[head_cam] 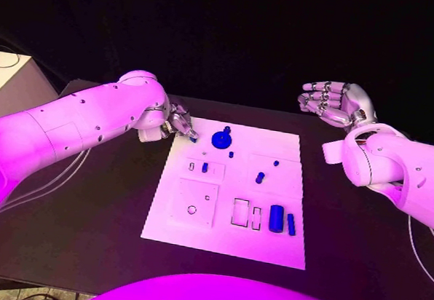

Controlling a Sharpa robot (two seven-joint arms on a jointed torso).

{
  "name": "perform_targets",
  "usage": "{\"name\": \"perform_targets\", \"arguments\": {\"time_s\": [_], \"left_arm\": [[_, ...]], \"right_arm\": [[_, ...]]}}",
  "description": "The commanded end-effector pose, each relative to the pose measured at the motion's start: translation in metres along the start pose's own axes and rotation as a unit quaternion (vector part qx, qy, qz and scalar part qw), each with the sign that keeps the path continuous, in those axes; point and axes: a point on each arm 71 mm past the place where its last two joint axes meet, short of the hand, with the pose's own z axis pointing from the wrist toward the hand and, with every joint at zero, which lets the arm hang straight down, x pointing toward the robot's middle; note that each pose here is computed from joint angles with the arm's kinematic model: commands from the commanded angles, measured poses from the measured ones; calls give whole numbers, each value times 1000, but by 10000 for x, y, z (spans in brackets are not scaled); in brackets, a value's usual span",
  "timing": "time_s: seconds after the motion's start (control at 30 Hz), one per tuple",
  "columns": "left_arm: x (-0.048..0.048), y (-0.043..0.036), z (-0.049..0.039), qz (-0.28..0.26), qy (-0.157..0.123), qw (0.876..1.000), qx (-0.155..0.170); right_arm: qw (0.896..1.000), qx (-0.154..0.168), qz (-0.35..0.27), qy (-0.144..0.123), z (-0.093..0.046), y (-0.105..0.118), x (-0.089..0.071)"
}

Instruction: Assemble the parts on the task board

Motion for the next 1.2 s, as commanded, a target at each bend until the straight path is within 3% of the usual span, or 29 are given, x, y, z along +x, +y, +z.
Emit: {"name": "perform_targets", "arguments": {"time_s": [0.03,0.3,0.6,0.9,1.2], "left_arm": [[-13,-58,-54,-24,-13,999,28],[47,-112,-260,-34,-22,998,56],[202,-79,-440,-9,-45,997,62],[376,-65,-488,11,-43,997,59],[571,-45,-436,31,-26,998,49]], "right_arm": [[1000,-4,1,6,-2,2,0],[1000,-3,0,4,-12,-11,-27],[1000,0,-1,3,-28,-38,-51],[1000,2,-1,3,-34,-55,-46],[1000,3,1,5,-40,-63,-33]]}}
